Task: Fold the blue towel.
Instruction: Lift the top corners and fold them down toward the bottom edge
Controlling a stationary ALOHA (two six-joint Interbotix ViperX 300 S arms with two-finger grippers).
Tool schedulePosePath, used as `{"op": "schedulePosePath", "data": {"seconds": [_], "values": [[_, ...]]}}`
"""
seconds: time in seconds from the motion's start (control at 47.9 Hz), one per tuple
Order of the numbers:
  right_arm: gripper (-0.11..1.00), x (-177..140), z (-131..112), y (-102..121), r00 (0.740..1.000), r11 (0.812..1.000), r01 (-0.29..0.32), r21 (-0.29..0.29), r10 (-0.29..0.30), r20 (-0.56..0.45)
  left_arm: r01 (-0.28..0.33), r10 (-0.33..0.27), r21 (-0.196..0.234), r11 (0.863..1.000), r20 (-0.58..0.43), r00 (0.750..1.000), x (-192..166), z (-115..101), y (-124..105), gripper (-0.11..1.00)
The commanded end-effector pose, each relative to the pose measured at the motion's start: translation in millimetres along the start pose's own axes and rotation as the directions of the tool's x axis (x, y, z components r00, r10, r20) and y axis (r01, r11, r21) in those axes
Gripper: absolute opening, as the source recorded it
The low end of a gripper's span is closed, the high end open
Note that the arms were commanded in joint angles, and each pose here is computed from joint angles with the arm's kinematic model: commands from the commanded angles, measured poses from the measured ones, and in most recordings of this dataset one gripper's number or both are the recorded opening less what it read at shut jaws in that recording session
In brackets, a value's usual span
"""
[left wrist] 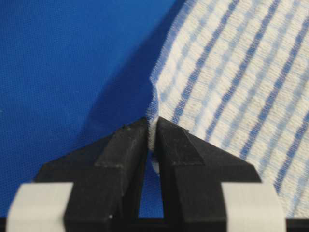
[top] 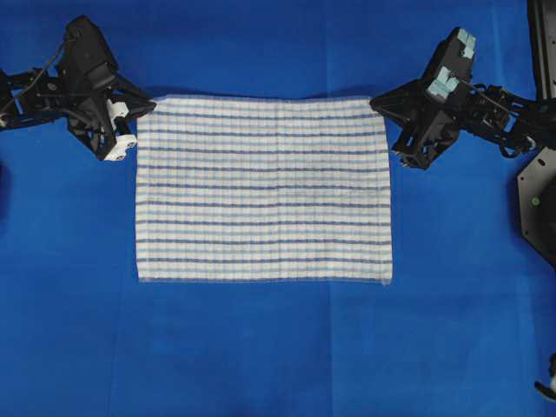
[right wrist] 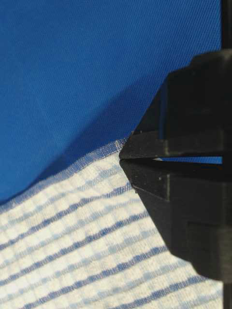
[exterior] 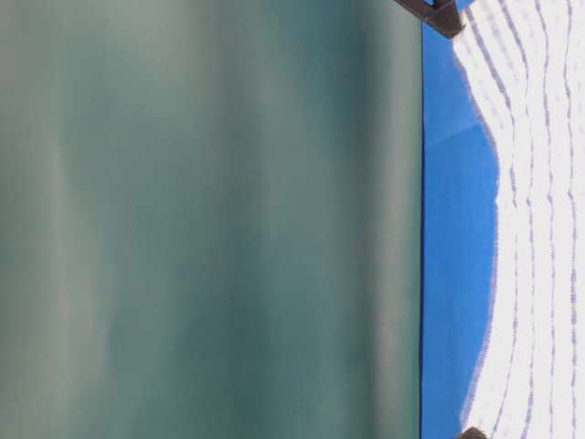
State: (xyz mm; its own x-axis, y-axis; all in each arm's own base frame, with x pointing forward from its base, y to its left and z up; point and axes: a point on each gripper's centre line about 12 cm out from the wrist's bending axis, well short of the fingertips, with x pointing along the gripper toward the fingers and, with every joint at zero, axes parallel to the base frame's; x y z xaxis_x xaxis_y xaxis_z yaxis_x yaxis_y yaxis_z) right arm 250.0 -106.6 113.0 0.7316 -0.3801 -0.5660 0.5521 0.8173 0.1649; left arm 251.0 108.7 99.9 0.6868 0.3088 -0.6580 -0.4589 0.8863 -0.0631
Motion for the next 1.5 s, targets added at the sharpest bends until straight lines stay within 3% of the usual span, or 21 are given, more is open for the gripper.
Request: {"op": "schedulePosePath", "data": {"seconds": [0.0,0.209,0.397,0.668,0.772,1.023,1.169,1.482], "values": [[0.19,-4,7,7,1.000,1.000,-0.023,-0.002,0.023,0.018,0.020,-0.020,0.014,1.000,0.026,0.999,-6,7,-7,0.05],[0.19,-21,11,27,0.995,0.995,-0.095,-0.010,0.095,0.025,0.083,-0.085,0.057,0.995,0.033,0.996,-27,15,-28,0.05],[0.19,-43,10,42,0.985,0.987,-0.163,0.003,0.163,0.050,0.174,-0.185,0.116,0.978,0.090,0.979,-52,19,-54,0.05],[0.19,-74,-1,57,0.963,0.964,-0.263,0.033,0.260,0.068,0.287,-0.293,0.062,0.956,0.129,0.947,-82,7,-75,0.05],[0.19,-82,-4,63,0.953,0.954,-0.299,0.039,0.296,0.061,0.334,-0.339,0.057,0.941,0.141,0.930,-91,5,-84,0.05],[0.19,-91,-12,78,0.932,0.931,-0.363,0.047,0.362,0.033,0.454,-0.464,0.097,0.886,0.130,0.876,-106,-1,-115,0.05],[0.19,-96,-20,90,0.914,0.913,-0.406,0.038,0.406,0.005,0.496,-0.508,0.120,0.860,0.112,0.854,-108,-5,-128,0.05],[0.19,-93,-42,111,0.892,0.897,-0.441,0.016,0.440,-0.102,0.535,-0.549,0.157,0.830,0.070,0.833,-98,-20,-149,0.05]]}}
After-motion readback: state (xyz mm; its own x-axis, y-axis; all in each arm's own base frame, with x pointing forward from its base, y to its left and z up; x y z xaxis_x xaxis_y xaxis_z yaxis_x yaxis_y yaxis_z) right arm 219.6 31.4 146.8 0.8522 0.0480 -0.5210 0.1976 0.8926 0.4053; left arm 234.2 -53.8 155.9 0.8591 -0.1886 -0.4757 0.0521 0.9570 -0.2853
